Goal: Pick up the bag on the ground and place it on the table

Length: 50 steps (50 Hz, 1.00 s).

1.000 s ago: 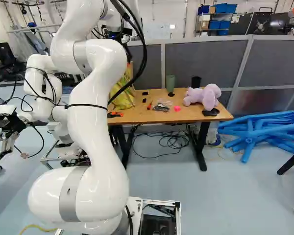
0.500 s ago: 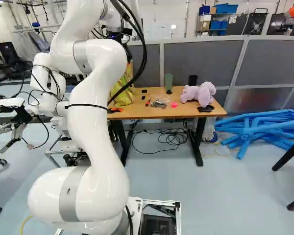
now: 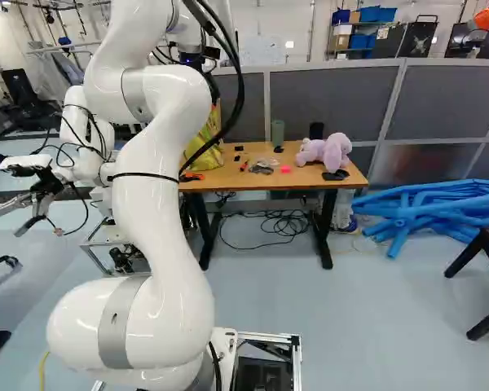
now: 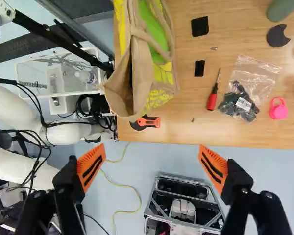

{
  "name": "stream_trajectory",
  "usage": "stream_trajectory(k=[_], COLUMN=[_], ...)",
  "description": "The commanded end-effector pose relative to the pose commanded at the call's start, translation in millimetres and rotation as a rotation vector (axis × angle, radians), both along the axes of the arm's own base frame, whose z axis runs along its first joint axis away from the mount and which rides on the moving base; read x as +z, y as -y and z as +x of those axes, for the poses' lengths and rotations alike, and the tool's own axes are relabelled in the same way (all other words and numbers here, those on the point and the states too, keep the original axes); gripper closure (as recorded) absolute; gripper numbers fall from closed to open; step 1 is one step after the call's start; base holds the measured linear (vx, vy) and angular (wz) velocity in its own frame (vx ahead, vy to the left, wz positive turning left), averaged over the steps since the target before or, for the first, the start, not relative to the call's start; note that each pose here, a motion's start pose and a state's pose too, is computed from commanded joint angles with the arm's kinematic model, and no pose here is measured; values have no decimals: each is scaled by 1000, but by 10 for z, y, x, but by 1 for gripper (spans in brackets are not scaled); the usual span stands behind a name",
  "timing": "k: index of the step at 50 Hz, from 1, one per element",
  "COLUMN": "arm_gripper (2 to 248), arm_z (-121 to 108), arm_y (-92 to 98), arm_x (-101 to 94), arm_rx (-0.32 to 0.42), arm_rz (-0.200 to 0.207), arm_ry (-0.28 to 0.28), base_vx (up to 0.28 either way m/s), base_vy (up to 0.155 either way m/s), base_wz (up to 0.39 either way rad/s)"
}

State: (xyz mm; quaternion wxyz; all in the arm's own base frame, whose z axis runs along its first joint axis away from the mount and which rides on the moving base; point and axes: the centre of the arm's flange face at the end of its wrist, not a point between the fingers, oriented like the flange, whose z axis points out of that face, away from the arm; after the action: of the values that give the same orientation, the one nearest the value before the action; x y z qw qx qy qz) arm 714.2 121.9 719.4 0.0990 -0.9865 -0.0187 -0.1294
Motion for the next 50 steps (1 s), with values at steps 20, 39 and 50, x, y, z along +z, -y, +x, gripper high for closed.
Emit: stream_trajectory(k=[20,39,50], arm_gripper=[3,3,3], arm_z=[-45,-43,-44], arm_y=[19,35,55], arm_x=[6,-20,-52], arm_rx=[-2,-7,-13], arm_rz=[-2,-2,-3], arm_ry=[-11,1,16], base_vx=[-43,0,0], base_vy=[-17,0,0], base_wz=[8,0,0])
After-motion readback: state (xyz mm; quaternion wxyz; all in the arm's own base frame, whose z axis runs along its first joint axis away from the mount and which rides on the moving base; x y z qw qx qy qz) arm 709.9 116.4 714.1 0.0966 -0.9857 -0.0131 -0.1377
